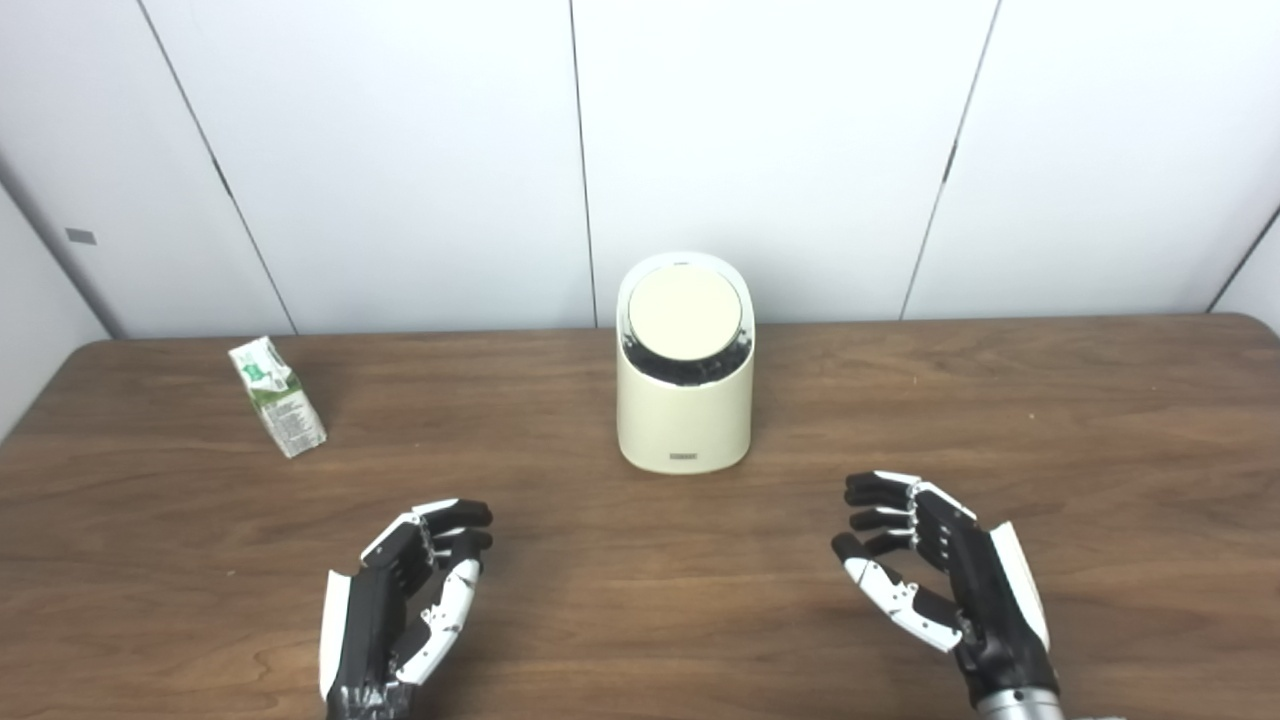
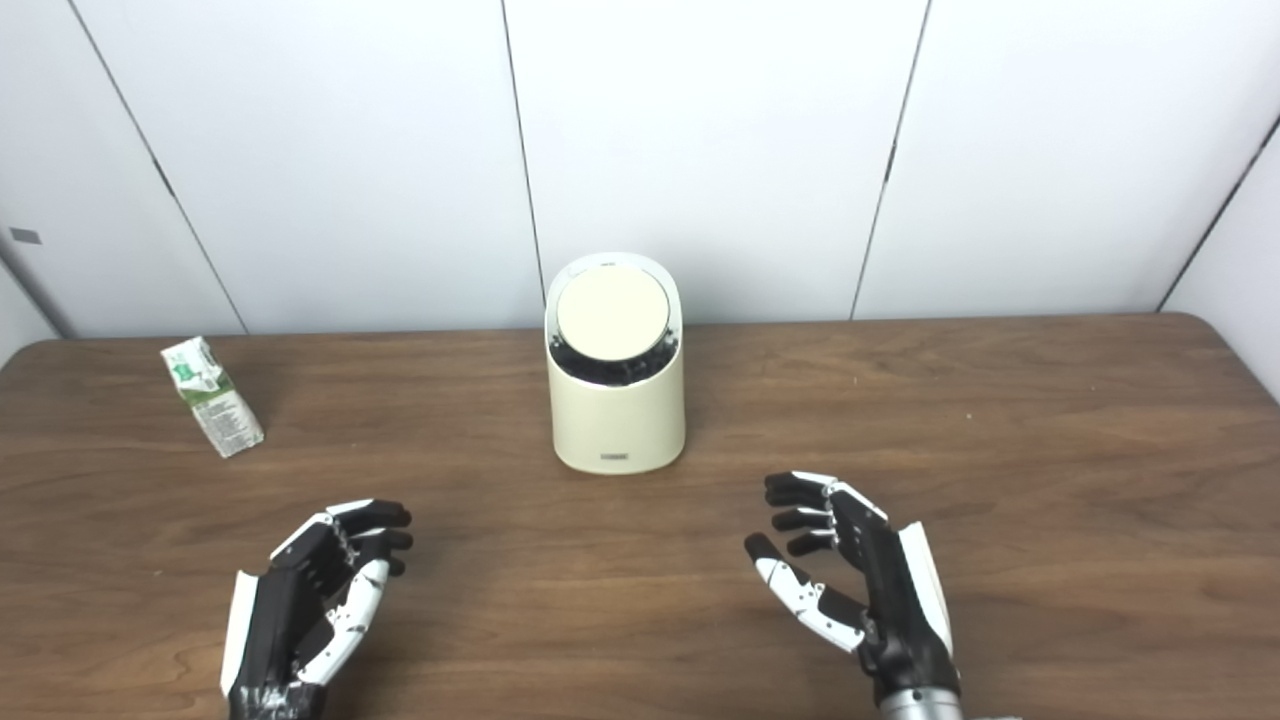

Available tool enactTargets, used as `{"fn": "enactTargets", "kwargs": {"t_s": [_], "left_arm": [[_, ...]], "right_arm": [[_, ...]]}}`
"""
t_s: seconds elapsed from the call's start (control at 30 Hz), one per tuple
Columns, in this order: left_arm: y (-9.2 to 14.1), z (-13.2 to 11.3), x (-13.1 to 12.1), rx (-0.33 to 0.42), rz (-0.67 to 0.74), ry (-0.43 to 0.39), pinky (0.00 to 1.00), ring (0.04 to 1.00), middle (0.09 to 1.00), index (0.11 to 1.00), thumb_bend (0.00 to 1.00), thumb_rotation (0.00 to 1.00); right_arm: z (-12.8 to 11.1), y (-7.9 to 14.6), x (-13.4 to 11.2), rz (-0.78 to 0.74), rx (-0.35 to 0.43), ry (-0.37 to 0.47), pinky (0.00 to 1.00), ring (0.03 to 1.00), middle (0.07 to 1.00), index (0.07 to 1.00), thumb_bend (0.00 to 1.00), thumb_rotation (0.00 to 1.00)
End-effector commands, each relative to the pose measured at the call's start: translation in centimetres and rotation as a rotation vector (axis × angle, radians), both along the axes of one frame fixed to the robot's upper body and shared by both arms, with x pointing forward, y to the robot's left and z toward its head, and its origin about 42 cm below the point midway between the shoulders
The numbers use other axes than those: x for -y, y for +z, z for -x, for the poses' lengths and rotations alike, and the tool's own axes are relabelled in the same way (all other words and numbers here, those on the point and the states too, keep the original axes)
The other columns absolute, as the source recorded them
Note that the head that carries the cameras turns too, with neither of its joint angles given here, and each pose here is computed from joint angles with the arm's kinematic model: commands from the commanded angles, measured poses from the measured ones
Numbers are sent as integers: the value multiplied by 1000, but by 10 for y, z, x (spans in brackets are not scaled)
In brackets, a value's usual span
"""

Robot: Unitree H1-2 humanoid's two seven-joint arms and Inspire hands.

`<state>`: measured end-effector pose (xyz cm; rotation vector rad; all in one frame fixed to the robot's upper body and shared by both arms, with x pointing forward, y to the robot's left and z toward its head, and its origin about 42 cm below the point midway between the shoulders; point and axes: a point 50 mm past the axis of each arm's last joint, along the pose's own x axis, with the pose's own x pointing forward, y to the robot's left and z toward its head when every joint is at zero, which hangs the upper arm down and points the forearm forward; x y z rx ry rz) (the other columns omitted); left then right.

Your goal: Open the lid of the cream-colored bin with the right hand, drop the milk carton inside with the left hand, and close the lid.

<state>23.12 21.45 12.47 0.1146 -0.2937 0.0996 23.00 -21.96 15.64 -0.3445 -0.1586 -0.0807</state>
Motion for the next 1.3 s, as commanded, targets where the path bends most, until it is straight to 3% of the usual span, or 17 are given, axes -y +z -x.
{"fn": "enactTargets", "kwargs": {"t_s": [0.0,0.23,0.97,1.07,1.2,1.27], "left_arm": [[13,0,0,64,-1,-7,514,601,648,658,279,341],[13,0,0,62,2,-8,517,601,649,657,282,341],[11,-5,1,60,3,-11,519,604,649,656,279,334],[10,-8,-2,56,-7,-9,515,603,651,659,282,349],[8,-9,-5,49,-6,-5,512,604,651,660,287,376],[7,-10,-6,50,-14,0,509,601,648,658,285,378]], "right_arm": [[2,13,0,1,61,13,539,634,677,664,243,250],[2,13,1,1,67,19,539,636,680,665,244,214],[-5,13,2,26,80,-8,534,635,674,663,235,266],[-10,21,-3,34,71,-53,561,660,693,683,242,333],[-27,40,-5,29,55,-108,703,799,823,816,412,688],[-40,52,-3,38,63,-110,790,869,887,880,462,752]]}}
